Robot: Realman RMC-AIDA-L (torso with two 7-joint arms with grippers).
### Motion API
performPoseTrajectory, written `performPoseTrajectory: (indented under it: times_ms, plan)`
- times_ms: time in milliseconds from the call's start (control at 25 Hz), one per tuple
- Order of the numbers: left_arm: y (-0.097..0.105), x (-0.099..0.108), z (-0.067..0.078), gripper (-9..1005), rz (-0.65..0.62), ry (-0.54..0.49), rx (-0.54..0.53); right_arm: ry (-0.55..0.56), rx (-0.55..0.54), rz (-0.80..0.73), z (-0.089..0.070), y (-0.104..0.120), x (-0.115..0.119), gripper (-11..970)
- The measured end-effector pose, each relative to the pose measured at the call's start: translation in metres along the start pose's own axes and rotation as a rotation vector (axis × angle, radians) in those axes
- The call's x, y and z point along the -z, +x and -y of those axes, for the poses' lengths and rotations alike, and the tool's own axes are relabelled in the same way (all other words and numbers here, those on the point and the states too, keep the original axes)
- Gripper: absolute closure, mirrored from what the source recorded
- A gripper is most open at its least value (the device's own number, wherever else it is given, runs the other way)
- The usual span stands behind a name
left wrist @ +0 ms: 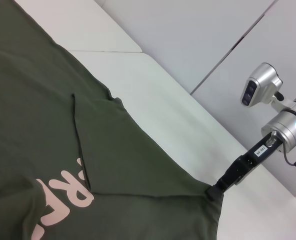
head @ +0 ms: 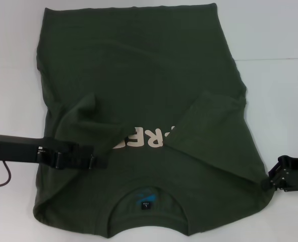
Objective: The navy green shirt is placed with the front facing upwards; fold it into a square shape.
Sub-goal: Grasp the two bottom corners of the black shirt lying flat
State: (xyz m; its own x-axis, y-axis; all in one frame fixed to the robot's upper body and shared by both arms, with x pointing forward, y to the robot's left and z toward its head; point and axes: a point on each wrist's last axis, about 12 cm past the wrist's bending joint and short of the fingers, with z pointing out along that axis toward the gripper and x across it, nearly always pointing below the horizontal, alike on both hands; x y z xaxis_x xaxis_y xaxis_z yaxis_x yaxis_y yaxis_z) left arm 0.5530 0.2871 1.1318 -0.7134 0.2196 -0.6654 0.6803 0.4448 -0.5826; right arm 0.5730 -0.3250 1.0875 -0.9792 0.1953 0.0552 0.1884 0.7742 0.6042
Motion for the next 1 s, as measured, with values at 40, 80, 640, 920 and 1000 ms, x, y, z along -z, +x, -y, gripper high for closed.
performPoseTrajectory:
  times_ms: [40,80,640,920,1000]
  plan:
    - [0.000,0.000,0.000,142,0.000,0.000,0.001,-0.001,0.004,0.002,0.000,0.000,0.000,853]
    - [0.000,0.001,0.000,142,0.003,-0.001,0.002,-0.003,0.009,0.004,0.000,0.000,0.001,857]
    - [0.008,0.049,-0.011,141,0.129,-0.084,0.338,-0.083,0.163,0.005,-0.003,0.008,-0.005,894]
    - [0.021,0.078,-0.003,153,0.016,-0.137,0.617,-0.095,0.216,0.054,-0.006,0.007,-0.002,902]
    - [0.024,0.082,0.000,158,-0.017,-0.157,0.677,-0.101,0.226,0.061,-0.007,0.006,-0.002,902]
